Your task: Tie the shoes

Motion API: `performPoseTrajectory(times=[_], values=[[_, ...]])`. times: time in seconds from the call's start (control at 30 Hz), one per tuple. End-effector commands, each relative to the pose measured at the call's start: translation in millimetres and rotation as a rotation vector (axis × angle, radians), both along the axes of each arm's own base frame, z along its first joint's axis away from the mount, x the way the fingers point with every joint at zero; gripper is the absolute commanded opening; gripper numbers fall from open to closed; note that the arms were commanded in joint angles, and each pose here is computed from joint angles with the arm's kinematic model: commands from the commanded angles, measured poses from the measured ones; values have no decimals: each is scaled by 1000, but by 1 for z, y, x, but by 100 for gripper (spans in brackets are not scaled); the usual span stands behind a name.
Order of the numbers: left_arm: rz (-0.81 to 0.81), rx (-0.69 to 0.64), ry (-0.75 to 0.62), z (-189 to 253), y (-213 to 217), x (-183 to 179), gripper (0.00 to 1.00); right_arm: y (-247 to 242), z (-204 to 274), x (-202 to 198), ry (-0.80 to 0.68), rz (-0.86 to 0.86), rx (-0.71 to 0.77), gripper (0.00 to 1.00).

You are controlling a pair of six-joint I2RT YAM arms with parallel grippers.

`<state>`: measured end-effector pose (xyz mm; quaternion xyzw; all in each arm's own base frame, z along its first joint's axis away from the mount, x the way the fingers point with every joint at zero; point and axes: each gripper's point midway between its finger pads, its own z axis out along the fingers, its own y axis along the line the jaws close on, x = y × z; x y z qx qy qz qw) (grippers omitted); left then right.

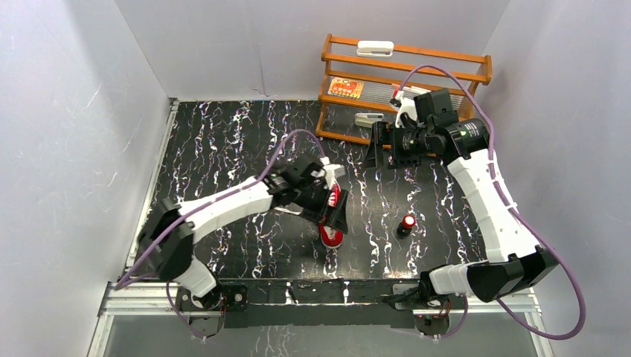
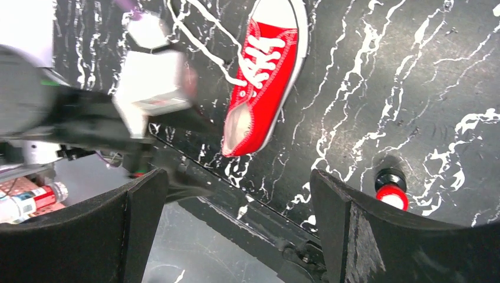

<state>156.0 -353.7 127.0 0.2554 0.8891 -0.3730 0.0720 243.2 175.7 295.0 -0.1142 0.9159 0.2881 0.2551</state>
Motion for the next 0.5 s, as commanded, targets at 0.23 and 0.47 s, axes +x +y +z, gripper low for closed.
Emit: performPoseTrajectory(times=[0.23,0.47], values=[[483,-23,-39,38,124,34,93,5,-42,2,9,118,-65,98],[827,-19,-51,67,171,42,94,75,-83,18,-9,258,-103,91]])
